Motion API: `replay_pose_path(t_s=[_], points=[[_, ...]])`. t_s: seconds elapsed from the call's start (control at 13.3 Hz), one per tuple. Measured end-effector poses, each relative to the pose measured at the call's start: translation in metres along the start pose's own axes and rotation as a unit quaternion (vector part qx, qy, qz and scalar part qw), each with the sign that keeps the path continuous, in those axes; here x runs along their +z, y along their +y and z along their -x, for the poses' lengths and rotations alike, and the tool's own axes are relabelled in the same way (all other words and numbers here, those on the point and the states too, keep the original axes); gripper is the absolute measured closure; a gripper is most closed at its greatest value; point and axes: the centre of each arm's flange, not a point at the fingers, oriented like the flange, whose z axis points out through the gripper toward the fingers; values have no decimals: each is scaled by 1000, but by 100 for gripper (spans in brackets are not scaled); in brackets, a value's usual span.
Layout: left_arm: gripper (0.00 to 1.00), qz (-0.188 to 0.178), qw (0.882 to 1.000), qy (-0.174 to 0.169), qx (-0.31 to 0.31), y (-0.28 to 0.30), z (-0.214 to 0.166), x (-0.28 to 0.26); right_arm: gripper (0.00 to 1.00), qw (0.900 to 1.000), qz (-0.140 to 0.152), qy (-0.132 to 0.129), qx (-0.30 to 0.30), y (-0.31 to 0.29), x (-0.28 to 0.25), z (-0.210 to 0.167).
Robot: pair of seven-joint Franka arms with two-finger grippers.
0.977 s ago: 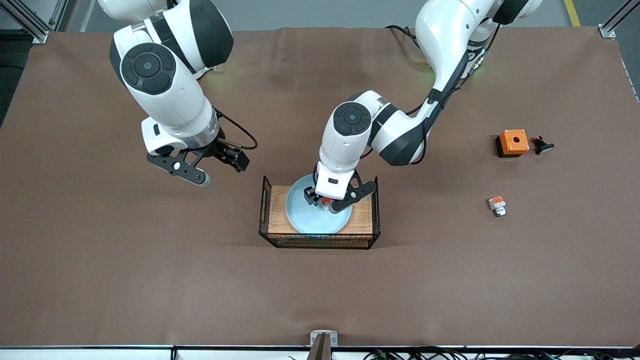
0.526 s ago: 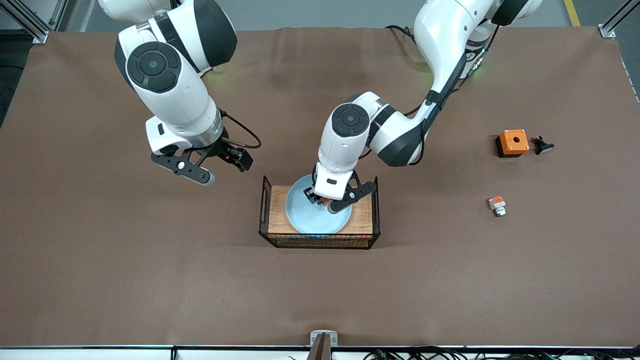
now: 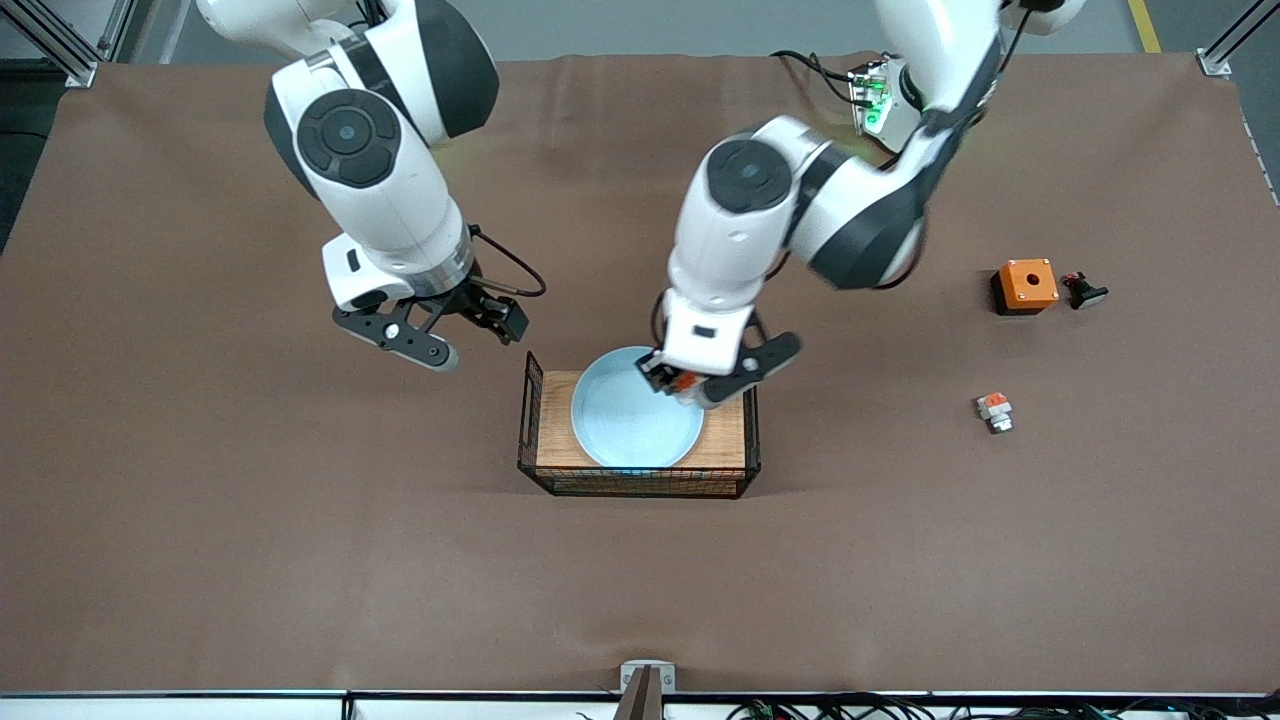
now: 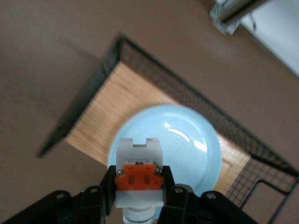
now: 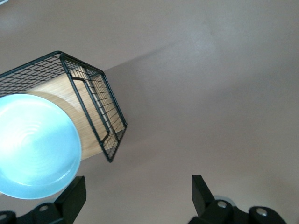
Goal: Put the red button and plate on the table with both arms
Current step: 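Lift the button with the left gripper while the right gripper reaches the plate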
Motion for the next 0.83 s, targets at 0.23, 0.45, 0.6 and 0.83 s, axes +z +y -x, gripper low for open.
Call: replay_pose_path(t_s=[0.23, 0.45, 0.6, 0.83], points=[[58, -50, 998, -1, 30, -58, -65, -68, 0, 998, -17, 9, 65, -30, 15, 23], [58, -99, 991, -30, 80, -124, -135, -64, 1, 987, -37, 13, 155, -67, 44, 53], [58, -120, 985, -54, 111, -170, -182, -42, 1, 980, -46, 13, 195, -89, 69, 71], [58, -138, 975, -92, 145, -242, -239, -8, 1, 969, -47, 10, 241, -107, 101, 87]])
